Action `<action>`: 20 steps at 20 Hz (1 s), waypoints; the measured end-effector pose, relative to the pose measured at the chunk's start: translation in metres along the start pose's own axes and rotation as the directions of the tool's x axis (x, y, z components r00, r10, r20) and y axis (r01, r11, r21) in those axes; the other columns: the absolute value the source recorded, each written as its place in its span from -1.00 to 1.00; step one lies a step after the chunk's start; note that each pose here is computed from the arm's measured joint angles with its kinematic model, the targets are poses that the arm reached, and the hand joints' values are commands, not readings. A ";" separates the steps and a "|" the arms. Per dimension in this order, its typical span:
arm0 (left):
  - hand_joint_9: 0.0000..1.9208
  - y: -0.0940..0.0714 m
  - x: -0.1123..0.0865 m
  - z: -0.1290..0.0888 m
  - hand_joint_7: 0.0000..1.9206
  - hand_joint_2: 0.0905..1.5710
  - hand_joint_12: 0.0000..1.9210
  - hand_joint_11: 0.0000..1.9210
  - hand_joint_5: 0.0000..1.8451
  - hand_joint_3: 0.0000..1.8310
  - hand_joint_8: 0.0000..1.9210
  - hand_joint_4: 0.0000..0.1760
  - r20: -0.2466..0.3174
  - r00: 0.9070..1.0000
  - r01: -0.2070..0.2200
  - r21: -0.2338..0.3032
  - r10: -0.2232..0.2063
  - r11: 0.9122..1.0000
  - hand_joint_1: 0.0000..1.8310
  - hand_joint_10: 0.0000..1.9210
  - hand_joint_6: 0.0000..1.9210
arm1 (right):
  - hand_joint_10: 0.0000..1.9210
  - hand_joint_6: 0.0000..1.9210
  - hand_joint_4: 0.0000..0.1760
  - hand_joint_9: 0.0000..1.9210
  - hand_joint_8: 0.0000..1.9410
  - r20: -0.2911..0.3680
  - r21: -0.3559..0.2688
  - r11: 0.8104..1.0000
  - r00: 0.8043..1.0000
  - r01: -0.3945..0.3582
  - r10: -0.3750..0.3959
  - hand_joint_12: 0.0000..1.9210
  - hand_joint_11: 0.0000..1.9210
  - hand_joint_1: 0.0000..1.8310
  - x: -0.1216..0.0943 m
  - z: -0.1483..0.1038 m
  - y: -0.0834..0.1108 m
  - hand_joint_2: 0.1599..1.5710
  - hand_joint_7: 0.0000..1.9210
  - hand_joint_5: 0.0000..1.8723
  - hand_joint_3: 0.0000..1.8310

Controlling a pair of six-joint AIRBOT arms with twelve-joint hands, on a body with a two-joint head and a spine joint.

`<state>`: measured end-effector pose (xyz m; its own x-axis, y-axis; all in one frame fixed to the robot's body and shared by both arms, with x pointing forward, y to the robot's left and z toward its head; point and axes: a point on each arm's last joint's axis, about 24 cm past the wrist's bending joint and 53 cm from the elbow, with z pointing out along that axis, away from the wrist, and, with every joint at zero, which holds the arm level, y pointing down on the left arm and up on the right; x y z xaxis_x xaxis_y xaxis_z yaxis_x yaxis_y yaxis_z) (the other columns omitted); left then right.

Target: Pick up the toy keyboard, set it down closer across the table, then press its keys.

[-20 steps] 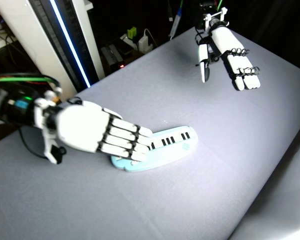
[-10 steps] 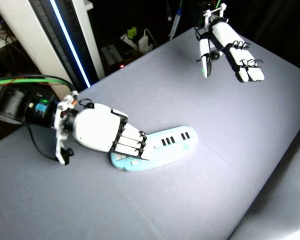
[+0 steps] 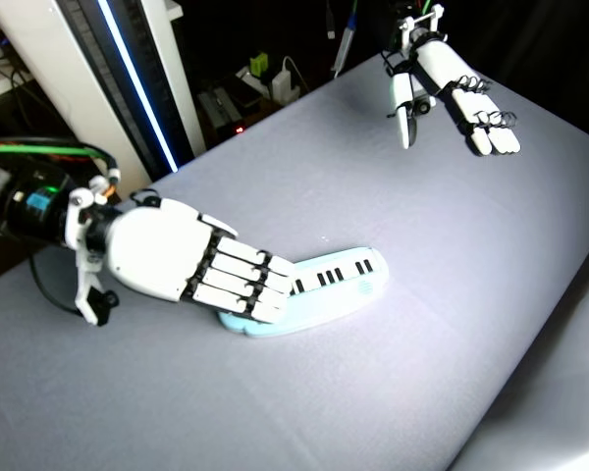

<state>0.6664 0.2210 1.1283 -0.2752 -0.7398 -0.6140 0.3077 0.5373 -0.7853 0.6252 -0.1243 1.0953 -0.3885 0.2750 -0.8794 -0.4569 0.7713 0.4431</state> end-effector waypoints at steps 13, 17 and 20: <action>-1.00 -0.010 -0.001 -0.006 -1.00 0.68 -1.00 -1.00 -0.98 -1.00 -1.00 -0.65 0.010 1.000 0.008 0.034 -0.009 0.999 -0.20 -1.00 -1.00 | -1.00 -1.00 -1.00 -1.00 -1.00 0.118 -0.006 1.000 0.993 0.003 -0.002 -1.00 -1.00 -0.92 -0.038 -0.026 0.005 0.79 -1.00 -1.00 -0.99; -1.00 -0.013 -0.007 -0.015 -1.00 0.68 -1.00 -1.00 -1.00 -1.00 -1.00 0.00 0.035 0.999 0.012 0.044 -0.013 0.999 -0.34 -1.00 -1.00 | -1.00 -1.00 -0.30 -1.00 -1.00 0.225 -0.020 0.999 0.973 -0.043 0.047 -1.00 -1.00 -0.99 -0.065 -0.059 0.002 0.76 -1.00 -1.00 -1.00; -1.00 -0.028 -0.020 -0.021 -1.00 0.76 -1.00 -1.00 -1.00 -0.98 -1.00 0.41 0.074 0.997 0.002 0.094 -0.009 0.996 -0.51 -1.00 -1.00 | -1.00 -1.00 0.19 -1.00 -1.00 0.326 -0.035 0.996 0.941 -0.080 0.087 -1.00 -1.00 -1.00 -0.090 -0.088 -0.002 0.81 -1.00 -1.00 -0.99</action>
<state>0.6444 0.2286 1.1607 -0.2099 -0.7724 -0.5995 0.3911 0.4956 -0.7755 0.5909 -0.2011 1.1884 -0.1445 0.5129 -0.8462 -0.4520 0.7265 0.5176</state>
